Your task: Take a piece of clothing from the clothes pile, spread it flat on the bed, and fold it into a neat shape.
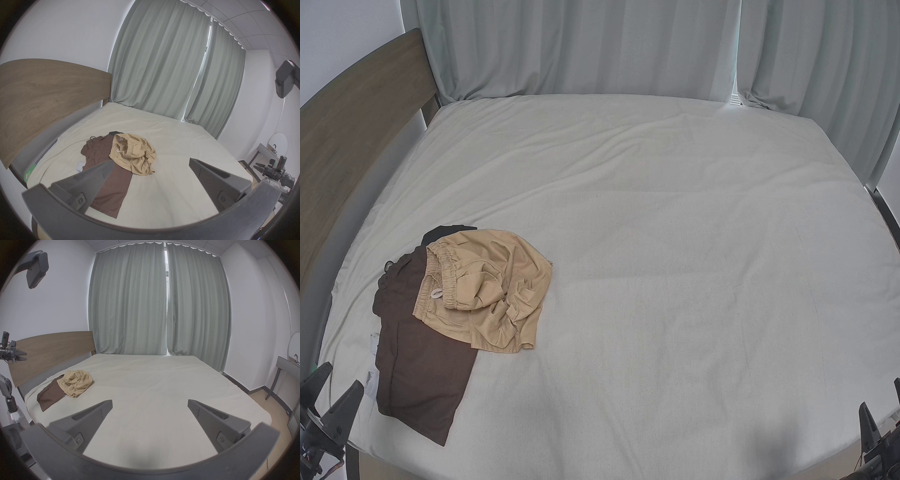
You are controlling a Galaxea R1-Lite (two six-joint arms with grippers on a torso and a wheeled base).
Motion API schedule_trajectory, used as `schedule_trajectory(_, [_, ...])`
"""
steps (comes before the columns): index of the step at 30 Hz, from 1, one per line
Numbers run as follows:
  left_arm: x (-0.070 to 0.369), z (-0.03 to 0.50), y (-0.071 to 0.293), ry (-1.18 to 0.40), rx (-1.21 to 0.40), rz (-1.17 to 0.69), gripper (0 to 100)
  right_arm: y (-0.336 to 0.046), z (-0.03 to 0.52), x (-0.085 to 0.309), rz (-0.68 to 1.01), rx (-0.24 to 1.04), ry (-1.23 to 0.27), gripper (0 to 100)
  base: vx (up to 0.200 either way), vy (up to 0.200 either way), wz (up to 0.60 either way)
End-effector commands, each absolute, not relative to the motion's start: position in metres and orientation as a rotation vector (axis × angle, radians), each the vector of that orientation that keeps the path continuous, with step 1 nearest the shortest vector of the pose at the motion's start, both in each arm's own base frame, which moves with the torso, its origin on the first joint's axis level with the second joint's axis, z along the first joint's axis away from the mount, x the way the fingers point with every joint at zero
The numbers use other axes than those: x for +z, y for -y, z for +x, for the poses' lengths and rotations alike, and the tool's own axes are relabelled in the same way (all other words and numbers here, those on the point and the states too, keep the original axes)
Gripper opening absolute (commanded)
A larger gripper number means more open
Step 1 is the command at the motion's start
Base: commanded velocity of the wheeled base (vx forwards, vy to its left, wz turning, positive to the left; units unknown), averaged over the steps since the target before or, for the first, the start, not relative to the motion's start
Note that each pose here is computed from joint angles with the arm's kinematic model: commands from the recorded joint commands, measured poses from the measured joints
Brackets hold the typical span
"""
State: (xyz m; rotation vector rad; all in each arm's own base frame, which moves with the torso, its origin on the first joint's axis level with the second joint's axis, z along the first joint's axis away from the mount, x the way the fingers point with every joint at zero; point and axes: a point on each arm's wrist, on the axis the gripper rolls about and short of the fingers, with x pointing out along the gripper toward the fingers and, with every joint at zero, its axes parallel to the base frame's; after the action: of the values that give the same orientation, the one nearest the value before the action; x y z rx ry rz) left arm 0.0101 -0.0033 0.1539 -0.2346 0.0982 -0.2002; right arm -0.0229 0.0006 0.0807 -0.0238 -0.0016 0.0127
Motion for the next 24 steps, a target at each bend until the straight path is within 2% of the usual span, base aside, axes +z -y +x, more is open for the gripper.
schedule_trajectory(1, [0.158, 0.031, 0.006, -0.169, -0.207, -0.236, 100, -0.001, -0.022, 0.076, -0.023, 0.014, -0.006, 100, 0.000, 0.000, 0.00])
schedule_trajectory(24, [0.160, 0.103, 0.015, -0.318, -0.233, -0.348, 100, -0.001, -0.022, 0.076, -0.023, 0.014, -0.004, 100, 0.000, 0.000, 0.00])
